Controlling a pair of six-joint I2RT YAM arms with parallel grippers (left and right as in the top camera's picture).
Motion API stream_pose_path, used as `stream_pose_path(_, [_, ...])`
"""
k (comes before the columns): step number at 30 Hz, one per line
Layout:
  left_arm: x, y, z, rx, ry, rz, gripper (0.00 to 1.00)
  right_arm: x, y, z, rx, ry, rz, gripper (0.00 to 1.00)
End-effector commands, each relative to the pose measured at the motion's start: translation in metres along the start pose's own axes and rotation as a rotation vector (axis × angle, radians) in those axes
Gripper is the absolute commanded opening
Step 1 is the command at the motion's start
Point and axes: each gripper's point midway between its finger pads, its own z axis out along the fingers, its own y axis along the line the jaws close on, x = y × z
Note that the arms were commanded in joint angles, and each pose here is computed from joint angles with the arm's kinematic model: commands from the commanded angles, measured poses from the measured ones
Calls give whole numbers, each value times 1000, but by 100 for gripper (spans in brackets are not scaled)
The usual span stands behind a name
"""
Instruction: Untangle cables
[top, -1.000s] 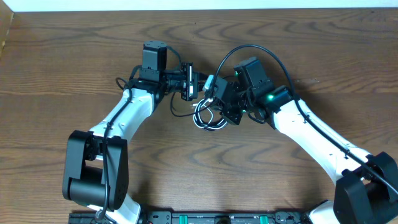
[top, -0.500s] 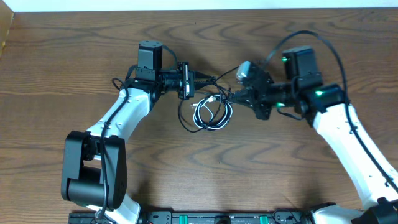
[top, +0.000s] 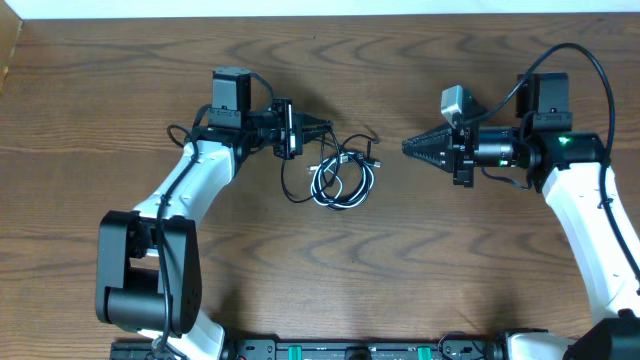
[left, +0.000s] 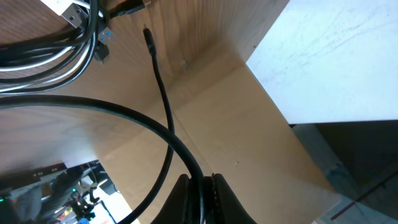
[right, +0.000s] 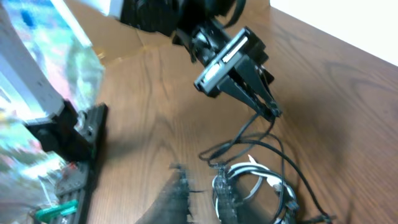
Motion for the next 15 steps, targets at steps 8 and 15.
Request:
stream_pose_path(8, [4, 5, 0, -17, 50, -10, 8, 67, -1, 75, 68, 340, 240, 42])
stream_pose_path(15, [4, 5, 0, -17, 50, -9, 7, 110, -16, 116, 205, 513, 280, 44])
